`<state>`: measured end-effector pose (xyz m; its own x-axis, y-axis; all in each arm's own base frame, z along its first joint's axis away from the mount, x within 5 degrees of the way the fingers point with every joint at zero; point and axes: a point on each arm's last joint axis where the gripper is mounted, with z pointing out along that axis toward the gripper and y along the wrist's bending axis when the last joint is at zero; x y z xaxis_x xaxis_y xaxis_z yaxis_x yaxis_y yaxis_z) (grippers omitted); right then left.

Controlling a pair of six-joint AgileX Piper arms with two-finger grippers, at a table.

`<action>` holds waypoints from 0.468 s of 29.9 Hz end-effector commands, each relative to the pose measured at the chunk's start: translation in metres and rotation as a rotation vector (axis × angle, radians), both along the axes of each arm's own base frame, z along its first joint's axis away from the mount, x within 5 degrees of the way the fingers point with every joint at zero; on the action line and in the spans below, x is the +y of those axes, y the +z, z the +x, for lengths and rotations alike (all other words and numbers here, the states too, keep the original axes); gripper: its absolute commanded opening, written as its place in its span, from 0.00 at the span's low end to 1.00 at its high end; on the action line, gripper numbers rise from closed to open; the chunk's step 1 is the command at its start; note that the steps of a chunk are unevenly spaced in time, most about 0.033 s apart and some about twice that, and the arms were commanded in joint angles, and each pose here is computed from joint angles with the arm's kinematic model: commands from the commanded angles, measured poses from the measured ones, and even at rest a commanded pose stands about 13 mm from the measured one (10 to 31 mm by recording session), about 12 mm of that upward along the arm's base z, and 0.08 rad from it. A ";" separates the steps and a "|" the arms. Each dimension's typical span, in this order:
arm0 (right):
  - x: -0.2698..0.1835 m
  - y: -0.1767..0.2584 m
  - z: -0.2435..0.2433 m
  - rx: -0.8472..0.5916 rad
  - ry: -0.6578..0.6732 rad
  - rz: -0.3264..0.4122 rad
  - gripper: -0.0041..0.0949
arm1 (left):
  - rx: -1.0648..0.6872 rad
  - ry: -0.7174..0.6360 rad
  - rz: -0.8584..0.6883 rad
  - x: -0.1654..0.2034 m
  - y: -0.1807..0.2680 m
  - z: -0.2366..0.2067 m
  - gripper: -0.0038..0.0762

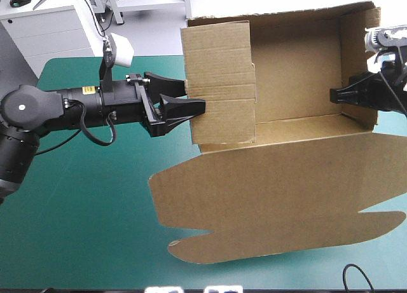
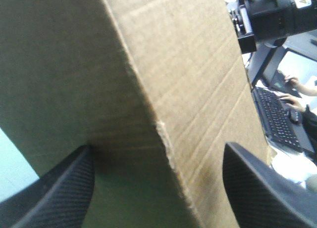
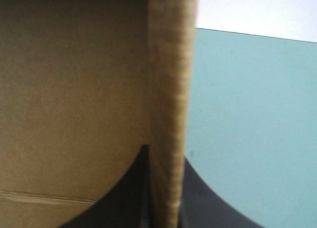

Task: Fold the box

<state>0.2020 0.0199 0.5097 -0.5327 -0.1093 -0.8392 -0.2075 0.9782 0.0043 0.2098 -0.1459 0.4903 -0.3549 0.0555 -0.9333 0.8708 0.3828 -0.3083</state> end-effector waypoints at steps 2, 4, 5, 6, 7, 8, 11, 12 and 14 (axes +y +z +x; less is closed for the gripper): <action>-0.001 0.013 0.004 -0.106 -0.023 0.057 0.03 | -0.044 0.097 0.000 -0.009 0.023 -0.002 0.70; 0.000 0.012 0.007 -0.102 -0.026 0.061 0.03 | -0.042 0.145 0.048 -0.016 0.025 0.003 0.70; -0.001 0.012 0.007 -0.104 -0.026 0.061 0.03 | -0.040 0.161 0.067 -0.019 0.025 0.004 0.70; 0.000 0.012 0.008 -0.103 -0.025 0.063 0.03 | -0.048 0.180 0.099 -0.023 0.025 0.006 0.70; 0.000 0.012 0.009 -0.107 -0.026 0.068 0.03 | -0.047 0.204 0.122 -0.026 0.025 0.009 0.70; 0.000 0.012 0.009 -0.111 -0.028 0.070 0.04 | -0.055 0.230 0.147 -0.028 0.026 0.012 0.70; 0.000 0.013 0.010 -0.124 -0.033 0.081 0.04 | -0.056 0.292 0.198 -0.036 0.026 0.021 0.70; 0.001 0.013 0.010 -0.123 -0.030 0.082 0.04 | -0.055 0.312 0.206 -0.038 0.026 0.023 0.70; 0.005 0.013 0.010 -0.123 -0.018 0.087 0.04 | -0.060 0.339 0.220 -0.041 0.029 0.027 0.70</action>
